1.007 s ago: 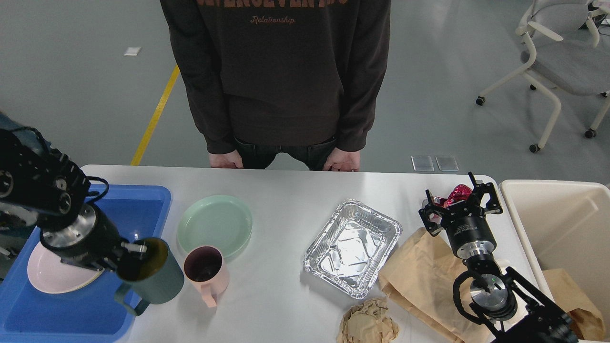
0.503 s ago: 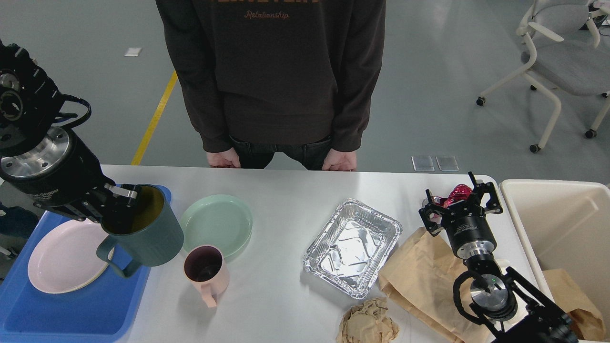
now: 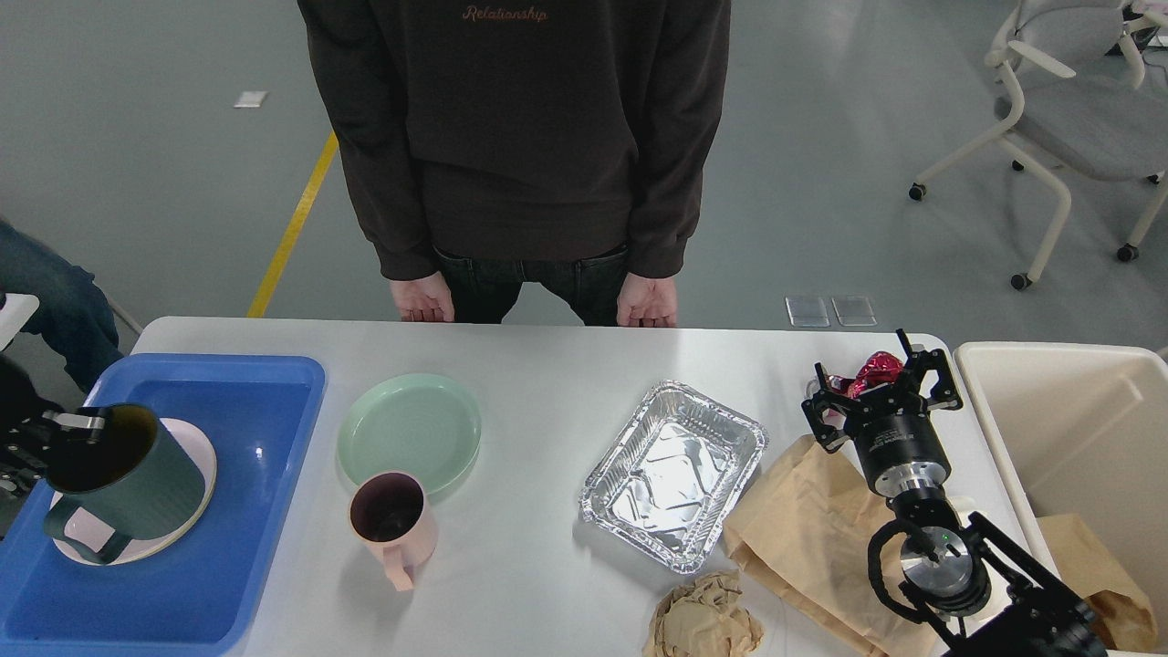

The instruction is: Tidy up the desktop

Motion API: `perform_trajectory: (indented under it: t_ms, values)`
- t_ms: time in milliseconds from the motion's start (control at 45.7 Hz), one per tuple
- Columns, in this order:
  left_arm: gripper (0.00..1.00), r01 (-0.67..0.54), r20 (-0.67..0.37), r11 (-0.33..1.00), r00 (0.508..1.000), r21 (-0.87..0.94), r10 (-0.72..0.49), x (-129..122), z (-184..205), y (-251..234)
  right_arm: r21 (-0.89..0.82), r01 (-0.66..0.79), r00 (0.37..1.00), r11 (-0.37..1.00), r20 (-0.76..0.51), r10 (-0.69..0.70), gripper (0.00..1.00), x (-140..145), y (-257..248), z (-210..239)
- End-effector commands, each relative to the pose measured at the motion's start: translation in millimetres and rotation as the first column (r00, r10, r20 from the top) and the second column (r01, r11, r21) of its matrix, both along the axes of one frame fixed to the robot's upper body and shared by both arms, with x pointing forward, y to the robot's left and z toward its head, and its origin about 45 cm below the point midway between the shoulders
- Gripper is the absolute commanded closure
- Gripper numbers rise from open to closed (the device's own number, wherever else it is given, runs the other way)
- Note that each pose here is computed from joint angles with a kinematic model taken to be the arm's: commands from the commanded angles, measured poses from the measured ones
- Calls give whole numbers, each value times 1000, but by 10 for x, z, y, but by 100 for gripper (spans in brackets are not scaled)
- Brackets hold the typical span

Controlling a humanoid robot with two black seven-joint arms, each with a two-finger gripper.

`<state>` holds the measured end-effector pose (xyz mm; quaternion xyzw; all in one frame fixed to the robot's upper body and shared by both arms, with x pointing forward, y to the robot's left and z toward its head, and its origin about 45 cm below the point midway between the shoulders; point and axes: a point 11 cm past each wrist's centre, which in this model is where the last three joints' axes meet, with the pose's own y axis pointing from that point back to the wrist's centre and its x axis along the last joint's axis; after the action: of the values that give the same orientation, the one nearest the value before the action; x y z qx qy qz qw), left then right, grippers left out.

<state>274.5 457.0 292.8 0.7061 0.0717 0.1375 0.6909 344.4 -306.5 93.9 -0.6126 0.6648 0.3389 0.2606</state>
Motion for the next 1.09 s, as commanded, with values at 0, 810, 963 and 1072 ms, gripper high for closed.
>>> perform_trajectory:
  t_ms: [0,810,963,1072]
  values:
    - [95,-68,-19,997,997,39,69,-205,-313,503,0,0,1000,1000,0,0,0,0,0,0]
    - [92,-181,65,974,983,139,173,-415,-1133,1322,-1,0,1000,1000,-1,0,0,11,0,-1]
    - [91,-158,30,976,987,151,155,-457,-1268,1289,-1,1,1000,1000,0,-1,0,11,-2,0]
    - [88,-162,31,976,987,149,159,-457,-1270,1290,-1,1,1000,1000,0,-1,0,11,-2,0]
